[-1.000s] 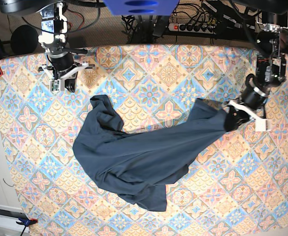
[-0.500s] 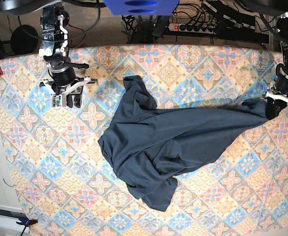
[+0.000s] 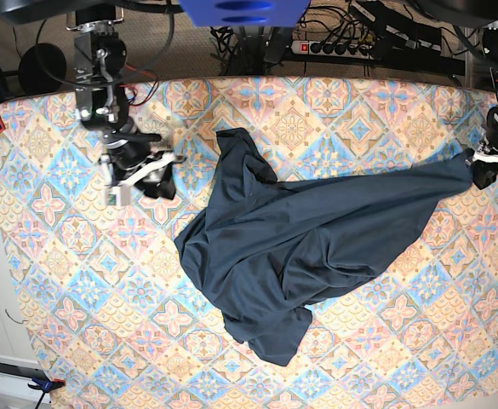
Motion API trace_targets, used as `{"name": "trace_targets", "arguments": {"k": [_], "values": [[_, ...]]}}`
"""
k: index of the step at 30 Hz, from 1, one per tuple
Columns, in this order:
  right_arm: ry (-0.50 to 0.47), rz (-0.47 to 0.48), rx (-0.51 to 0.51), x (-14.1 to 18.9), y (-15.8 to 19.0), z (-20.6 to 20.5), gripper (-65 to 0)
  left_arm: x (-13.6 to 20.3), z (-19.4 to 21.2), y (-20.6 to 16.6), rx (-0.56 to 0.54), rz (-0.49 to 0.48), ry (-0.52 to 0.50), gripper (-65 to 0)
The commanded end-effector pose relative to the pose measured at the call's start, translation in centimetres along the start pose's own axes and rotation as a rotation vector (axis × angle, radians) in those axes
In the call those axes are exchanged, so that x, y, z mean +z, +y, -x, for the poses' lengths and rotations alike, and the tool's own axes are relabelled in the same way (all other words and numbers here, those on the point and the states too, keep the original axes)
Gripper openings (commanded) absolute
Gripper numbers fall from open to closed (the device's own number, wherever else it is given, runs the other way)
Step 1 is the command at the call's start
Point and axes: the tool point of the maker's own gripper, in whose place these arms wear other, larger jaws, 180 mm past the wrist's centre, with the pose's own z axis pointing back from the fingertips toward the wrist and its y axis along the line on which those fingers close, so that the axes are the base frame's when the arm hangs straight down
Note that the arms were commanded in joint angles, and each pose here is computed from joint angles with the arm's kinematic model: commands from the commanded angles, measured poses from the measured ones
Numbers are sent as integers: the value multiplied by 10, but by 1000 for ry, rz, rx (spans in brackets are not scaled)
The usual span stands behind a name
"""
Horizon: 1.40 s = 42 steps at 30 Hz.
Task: Layout the t-shirt on the table in an organized manner, then fold the t-shirt properly
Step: 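Grasp a t-shirt edge with the right gripper and pull it apart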
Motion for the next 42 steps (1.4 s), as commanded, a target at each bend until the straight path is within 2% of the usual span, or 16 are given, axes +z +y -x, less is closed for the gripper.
{"name": "trace_targets", "arguments": {"k": [1, 5, 9, 14, 20, 25, 33, 37, 39, 42], "values": [[-36, -33, 15, -1, 9, -10, -454, 1, -19, -6, -26, 21, -46, -561], [37, -59, 18, -11, 18, 10, -454, 1, -14, -6, -11, 22, -43, -554], [33, -92, 41, -25, 30, 1, -454, 1, -8, -6, 6, 21, -38, -554], [71, -88, 32, -31, 28, 14, -454, 0, 8, -8, 32, 24, 20, -553], [107, -96, 4, -39, 33, 29, -454, 0, 12, -10, 35, 28, 32, -554], [63, -163, 64, -47, 51, 5, -454, 0, 12, -10, 35, 28, 32, -555], [80, -173, 47, -52, 56, 12, -454, 0, 12, -10, 35, 27, 33, -556], [151, -185, 51, -56, 53, 34, -458, 0, 13, -10, 35, 28, 34, -556], [160, -202, 59, -57, 56, 36, -490, 0, 13, -10, 35, 28, 34, -556], [149, -218, 59, -56, 60, 33, -624, 0, 13, -10, 35, 28, 34, -556]]}}
